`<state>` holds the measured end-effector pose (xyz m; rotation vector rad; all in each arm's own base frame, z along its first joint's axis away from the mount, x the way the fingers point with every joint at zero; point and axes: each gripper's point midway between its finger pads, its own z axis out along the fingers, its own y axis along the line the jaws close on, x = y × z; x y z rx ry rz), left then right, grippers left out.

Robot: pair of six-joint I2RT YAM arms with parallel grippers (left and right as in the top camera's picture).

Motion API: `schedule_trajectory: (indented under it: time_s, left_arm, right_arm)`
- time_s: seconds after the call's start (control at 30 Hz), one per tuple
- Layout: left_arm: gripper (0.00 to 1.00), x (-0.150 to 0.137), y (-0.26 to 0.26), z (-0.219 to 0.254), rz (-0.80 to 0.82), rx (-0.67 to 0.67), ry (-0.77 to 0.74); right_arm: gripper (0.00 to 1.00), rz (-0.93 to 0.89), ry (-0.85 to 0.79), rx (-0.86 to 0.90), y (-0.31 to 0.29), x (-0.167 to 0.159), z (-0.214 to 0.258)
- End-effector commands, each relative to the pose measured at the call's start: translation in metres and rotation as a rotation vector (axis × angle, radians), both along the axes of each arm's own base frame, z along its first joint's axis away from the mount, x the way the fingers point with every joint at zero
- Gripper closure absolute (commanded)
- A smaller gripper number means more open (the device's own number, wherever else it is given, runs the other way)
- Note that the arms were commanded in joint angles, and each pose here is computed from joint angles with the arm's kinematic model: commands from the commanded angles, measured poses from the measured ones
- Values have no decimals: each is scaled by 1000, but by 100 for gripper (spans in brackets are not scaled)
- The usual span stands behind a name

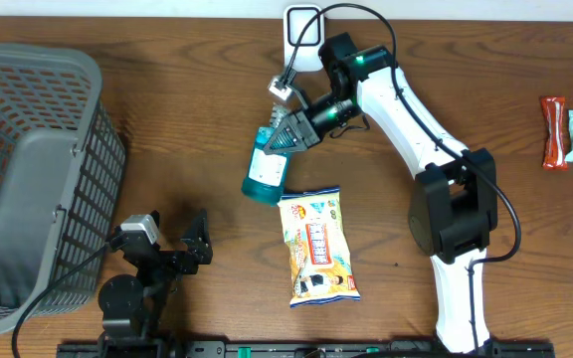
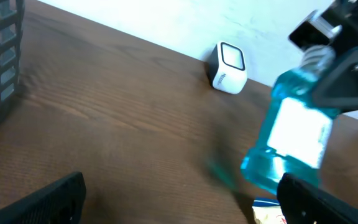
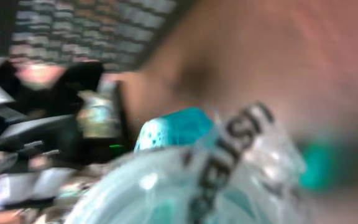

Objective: Scan the item barcode
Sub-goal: 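Bring the teal bottle back toward the scanner with the right gripper, then hold the teal bottle up in front of the white scanner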

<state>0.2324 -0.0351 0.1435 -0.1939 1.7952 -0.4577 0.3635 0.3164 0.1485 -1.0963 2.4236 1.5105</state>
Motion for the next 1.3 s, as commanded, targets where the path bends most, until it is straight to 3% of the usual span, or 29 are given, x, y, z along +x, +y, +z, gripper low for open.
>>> schedule_trajectory:
  time_s: [0.0, 0.37, 0.53, 1.13, 1.27]
  left_arm:
    - [2, -1, -3, -12, -16, -1, 33]
    - [2, -1, -3, -12, -16, -1, 33]
    - [2, -1, -3, -12, -16, -1, 33]
    - [2, -1, -3, -12, -16, -1, 33]
    - [2, -1, -3, -12, -16, -1, 33]
  right_arm:
    - [99, -159, -87, -234, -21, 24, 3]
    - [99, -556, -351, -693, -71, 82, 2]
    - [99, -779, -576, -897, -99, 115, 16]
    - [99, -998, -1298, -1081, -97, 219, 77]
    - [99, -1030, -1423, -1053, -88, 236, 92]
